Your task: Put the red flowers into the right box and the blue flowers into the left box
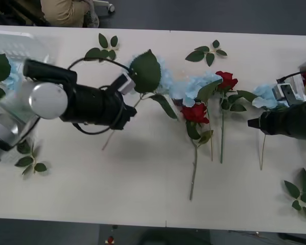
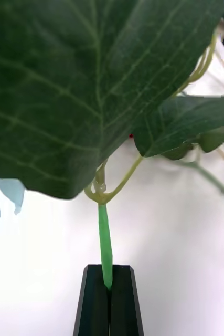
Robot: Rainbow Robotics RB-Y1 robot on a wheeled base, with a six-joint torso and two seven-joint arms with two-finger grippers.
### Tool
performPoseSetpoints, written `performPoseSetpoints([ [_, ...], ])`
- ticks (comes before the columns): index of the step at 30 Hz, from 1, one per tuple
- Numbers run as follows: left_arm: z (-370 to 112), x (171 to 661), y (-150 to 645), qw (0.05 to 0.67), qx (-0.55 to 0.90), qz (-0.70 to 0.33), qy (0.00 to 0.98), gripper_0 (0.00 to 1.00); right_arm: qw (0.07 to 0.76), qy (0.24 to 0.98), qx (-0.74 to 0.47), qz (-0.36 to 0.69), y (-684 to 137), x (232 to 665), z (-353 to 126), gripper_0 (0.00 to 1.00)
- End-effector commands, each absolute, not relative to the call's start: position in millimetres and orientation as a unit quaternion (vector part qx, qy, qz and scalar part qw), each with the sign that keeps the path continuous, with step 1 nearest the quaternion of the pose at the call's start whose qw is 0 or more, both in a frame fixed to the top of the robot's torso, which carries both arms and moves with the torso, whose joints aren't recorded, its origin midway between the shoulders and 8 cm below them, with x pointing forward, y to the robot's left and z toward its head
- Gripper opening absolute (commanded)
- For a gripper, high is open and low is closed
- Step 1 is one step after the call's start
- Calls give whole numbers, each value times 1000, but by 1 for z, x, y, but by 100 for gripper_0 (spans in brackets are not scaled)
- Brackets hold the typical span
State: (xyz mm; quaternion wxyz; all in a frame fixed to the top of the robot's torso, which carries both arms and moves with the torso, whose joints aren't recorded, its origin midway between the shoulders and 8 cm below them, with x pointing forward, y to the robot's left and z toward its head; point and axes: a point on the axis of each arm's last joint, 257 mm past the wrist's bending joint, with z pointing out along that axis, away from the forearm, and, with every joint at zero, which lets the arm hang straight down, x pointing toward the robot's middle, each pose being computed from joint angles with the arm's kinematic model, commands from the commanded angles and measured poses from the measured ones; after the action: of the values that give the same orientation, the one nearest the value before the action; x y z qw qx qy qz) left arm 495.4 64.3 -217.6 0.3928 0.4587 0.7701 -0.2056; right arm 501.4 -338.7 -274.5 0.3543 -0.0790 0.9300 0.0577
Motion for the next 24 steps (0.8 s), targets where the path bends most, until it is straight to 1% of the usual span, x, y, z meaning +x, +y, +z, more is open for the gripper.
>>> performPoseSetpoints([
  [1,-130,529,130,406,449,-148,782,0,360,928,-80,55,-333,505,-274,100],
  [5,-90,538,229,378,447,-45,809,0,361,928,-64,59,-332,506,-280,100],
  [10,-66,540,332,344,431,81,830,0,357,932,-21,63,-336,506,-284,100],
  [16,-42,557,449,306,394,252,829,1,359,932,-13,39,-340,509,-290,100],
  [20,-54,551,500,251,379,314,833,1,361,932,3,36,-344,512,-298,100],
  [22,-72,546,523,215,378,338,835,1,365,930,14,40,-345,516,-303,100],
  [23,-72,546,523,215,378,338,835,1,365,930,14,40,-345,516,-303,100],
  [24,-93,541,540,183,379,355,835,0,367,929,24,41,-347,520,-309,100],
])
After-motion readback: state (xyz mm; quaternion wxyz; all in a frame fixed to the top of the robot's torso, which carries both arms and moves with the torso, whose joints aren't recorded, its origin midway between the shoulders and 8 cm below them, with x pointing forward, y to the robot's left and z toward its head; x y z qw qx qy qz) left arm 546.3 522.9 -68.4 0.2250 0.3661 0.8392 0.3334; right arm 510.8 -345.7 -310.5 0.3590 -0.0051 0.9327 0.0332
